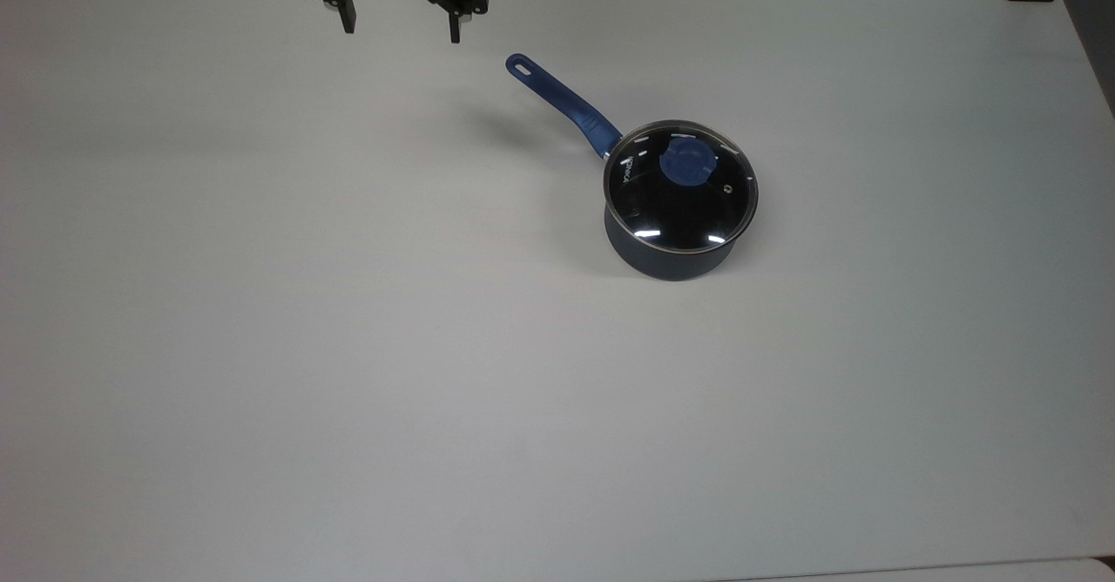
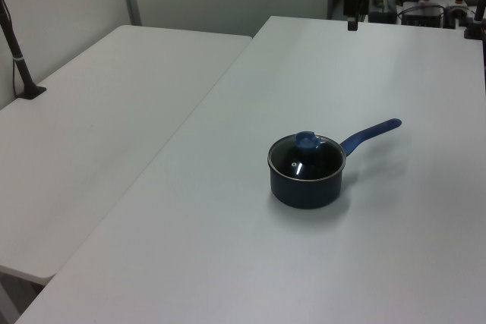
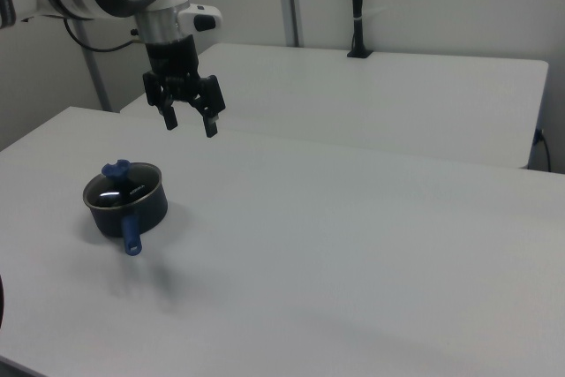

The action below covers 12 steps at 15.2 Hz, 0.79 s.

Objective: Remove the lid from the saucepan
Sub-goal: 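Move the gripper over the saucepan and lower it to the blue lid knob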

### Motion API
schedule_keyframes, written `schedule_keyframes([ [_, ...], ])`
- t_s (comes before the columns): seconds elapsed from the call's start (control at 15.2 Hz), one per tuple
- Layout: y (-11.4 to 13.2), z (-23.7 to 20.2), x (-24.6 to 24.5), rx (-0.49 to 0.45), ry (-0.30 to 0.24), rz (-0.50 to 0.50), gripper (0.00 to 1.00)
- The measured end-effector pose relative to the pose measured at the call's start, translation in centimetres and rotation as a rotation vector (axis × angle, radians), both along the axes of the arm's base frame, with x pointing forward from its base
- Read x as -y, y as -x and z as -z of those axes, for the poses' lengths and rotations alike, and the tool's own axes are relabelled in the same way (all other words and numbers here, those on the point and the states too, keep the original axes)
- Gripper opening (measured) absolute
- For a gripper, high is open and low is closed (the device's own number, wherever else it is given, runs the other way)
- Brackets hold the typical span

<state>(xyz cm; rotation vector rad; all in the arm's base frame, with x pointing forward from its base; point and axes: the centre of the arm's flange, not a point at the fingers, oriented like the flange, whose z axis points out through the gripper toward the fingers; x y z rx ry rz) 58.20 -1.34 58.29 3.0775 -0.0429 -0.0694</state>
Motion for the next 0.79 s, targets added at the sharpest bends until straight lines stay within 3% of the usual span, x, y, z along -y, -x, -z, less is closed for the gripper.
schedule_keyframes([
  [0.79, 0.08, -0.20, 0.60, 0.004, 0.000, 0.011, 1.00],
])
